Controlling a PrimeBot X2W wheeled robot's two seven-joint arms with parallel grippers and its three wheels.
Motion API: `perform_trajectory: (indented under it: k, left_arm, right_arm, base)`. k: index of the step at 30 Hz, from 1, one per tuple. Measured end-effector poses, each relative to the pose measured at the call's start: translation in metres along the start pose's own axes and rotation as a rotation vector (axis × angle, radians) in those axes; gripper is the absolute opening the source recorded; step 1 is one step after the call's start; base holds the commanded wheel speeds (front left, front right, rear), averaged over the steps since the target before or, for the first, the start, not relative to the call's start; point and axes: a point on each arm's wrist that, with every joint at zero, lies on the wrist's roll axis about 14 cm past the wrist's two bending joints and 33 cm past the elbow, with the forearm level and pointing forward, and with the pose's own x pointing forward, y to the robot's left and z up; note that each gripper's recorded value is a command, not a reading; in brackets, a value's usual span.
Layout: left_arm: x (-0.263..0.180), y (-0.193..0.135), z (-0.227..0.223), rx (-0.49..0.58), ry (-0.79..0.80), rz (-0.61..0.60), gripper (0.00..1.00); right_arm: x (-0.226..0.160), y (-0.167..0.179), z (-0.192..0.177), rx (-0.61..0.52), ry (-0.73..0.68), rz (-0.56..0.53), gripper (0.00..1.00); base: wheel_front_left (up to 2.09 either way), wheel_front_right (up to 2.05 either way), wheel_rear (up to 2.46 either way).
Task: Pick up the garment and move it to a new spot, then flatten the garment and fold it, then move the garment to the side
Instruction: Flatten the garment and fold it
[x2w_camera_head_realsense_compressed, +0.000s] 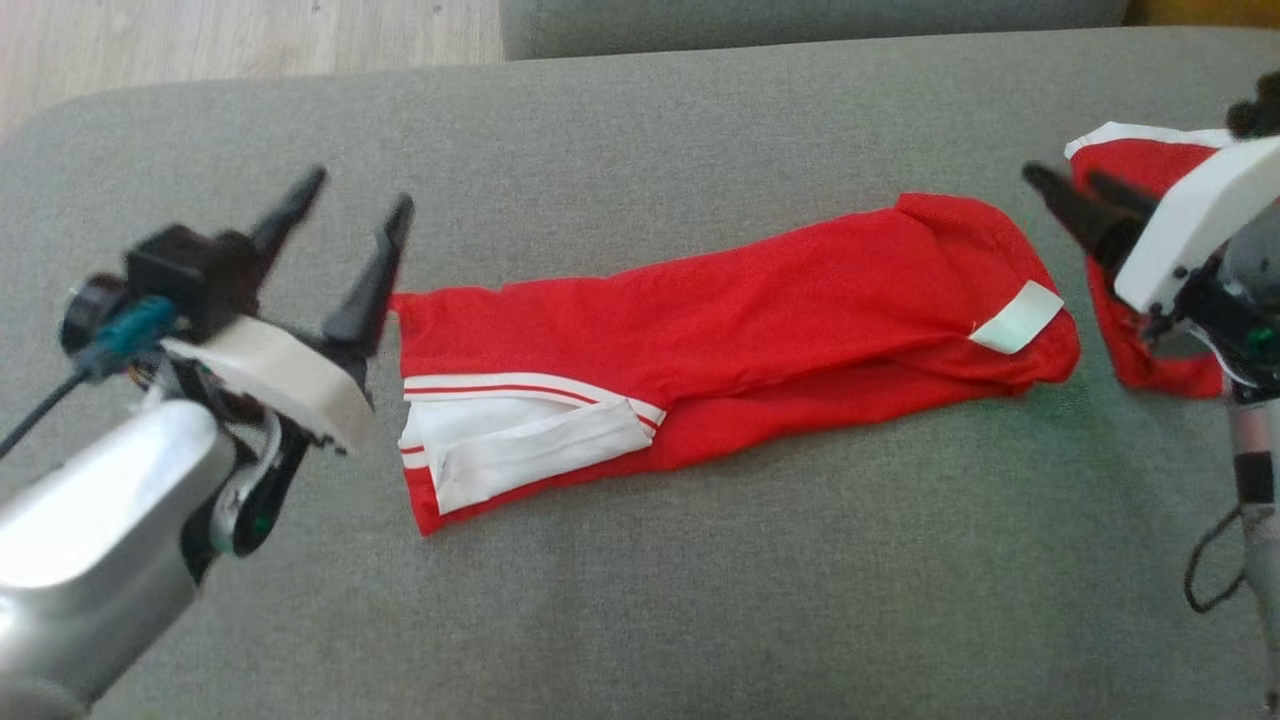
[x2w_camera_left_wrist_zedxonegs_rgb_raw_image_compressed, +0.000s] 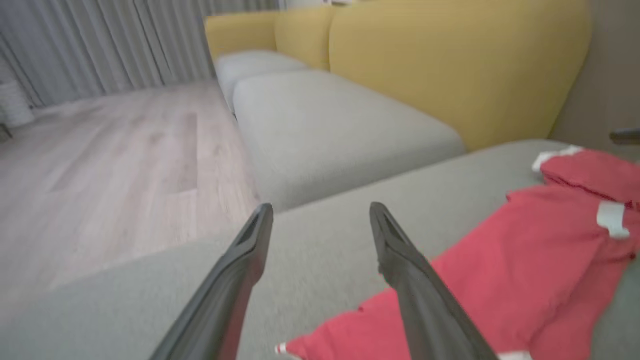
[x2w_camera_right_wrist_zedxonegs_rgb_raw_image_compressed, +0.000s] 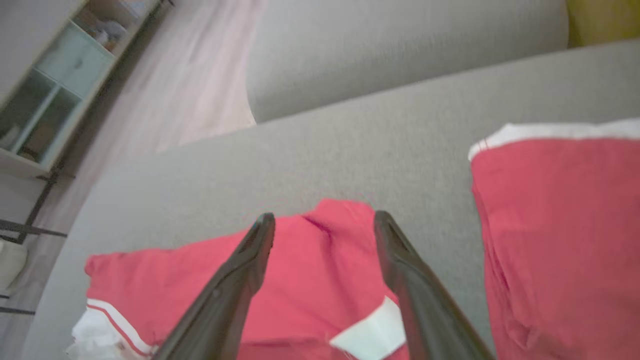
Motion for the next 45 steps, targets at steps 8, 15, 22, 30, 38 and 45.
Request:
perform_trajectory:
  k: [8,15,22,30,38,45]
  left_arm:
    - [-0.011,0.019,0.058,-0.169,-0.299,0.186,1.00]
    - [-0.033,0.026,0.049,-0.257,-0.407,0.357,1.00]
    - [-0.053,0.021,-0.016,-0.253,-0.313,0.473,1.00]
    - [-0.052,0.015,-0.051,-0.248,-0.244,0.462,1.00]
    - [-0.032,0.022,-0.047,-0.226,-0.265,0.427,1.00]
    - [-0.028,0.025,-0.059,-0.228,-0.235,0.430,1.00]
  right_arm:
    - [-0.025,0.059,0.070,-0.033,-0.472,0.115,1.00]
    - [-0.025,0.069,0.024,0.039,-0.679,0.098,1.00]
    - [-0.020,0.056,-0.027,0.027,-0.712,0.032,1.00]
    - [-0.004,0.050,-0.050,0.018,-0.652,0.010,1.00]
    - [0.017,0.011,-0.039,-0.052,-0.627,-0.115,1.00]
    - [0.048,-0.029,-0.066,-0.010,-0.468,-0.232,1.00]
  base:
    - [0.00,0.00,0.00]
    - [0.00,0.00,0.00]
    - [0.00,0.00,0.00]
    - [0.00,0.00,0.00]
    - [0.00,0.00,0.00]
    - [0.00,0.00,0.00]
